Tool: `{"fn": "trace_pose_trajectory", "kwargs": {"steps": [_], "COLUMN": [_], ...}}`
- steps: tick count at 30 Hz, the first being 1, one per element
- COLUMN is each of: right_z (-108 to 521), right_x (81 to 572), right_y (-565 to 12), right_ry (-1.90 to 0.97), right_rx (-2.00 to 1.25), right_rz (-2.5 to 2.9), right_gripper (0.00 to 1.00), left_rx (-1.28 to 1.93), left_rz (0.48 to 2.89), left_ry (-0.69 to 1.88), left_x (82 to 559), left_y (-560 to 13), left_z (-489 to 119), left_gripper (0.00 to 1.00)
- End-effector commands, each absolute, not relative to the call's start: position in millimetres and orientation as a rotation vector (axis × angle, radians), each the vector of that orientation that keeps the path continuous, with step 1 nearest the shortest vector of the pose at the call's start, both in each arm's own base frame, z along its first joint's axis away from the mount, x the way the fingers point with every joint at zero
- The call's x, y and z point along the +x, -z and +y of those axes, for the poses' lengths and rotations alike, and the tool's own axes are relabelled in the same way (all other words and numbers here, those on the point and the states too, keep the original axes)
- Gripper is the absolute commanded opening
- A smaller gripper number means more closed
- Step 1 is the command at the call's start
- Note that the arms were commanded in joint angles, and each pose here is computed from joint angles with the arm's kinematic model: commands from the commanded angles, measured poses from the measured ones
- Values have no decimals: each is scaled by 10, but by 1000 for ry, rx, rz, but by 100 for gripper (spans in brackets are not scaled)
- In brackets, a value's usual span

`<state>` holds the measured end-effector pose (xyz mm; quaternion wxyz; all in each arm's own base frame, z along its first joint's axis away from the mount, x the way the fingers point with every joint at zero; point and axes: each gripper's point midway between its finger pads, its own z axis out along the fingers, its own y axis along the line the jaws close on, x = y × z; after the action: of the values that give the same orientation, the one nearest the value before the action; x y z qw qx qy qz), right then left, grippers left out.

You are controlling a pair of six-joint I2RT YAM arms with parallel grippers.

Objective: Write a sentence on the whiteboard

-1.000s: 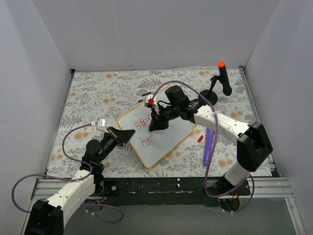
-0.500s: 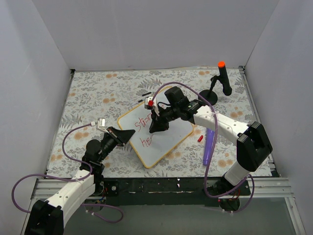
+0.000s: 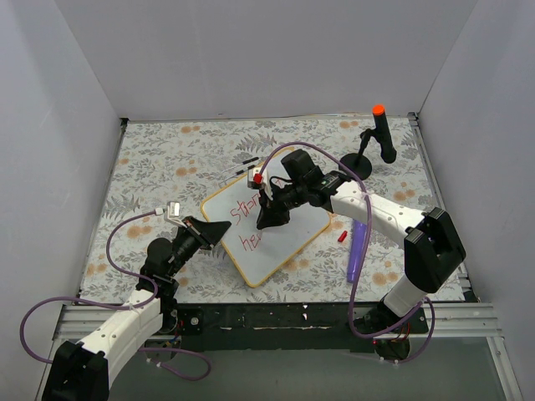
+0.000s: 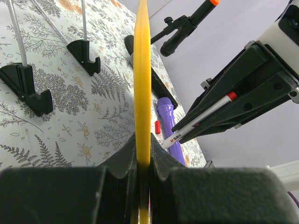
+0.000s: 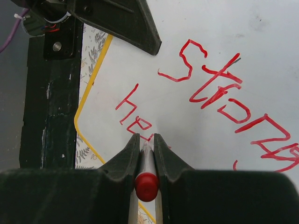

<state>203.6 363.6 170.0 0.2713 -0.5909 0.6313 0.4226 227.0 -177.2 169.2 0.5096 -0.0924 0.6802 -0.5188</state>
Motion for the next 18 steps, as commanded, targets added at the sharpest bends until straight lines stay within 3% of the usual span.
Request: {"fn": "trace_pose_trajectory", "kwargs": {"steps": [1, 18], "right_z": [3616, 3630], "right_x": [2132, 2365], "right_y": [-1693, -1915], "right_ry": [-1060, -1032], "right_rx": [-1599, -1537], "right_rz": [1683, 1651], "right_gripper": [1, 1], "left_rx": [-150, -149], "left_rz": [1473, 1475], "left_ry": [1307, 1308], "left_x": [2211, 2215], "left_y": [-2108, -2102], "left_z": [-1787, -1791], "left_gripper": [0, 0]}}
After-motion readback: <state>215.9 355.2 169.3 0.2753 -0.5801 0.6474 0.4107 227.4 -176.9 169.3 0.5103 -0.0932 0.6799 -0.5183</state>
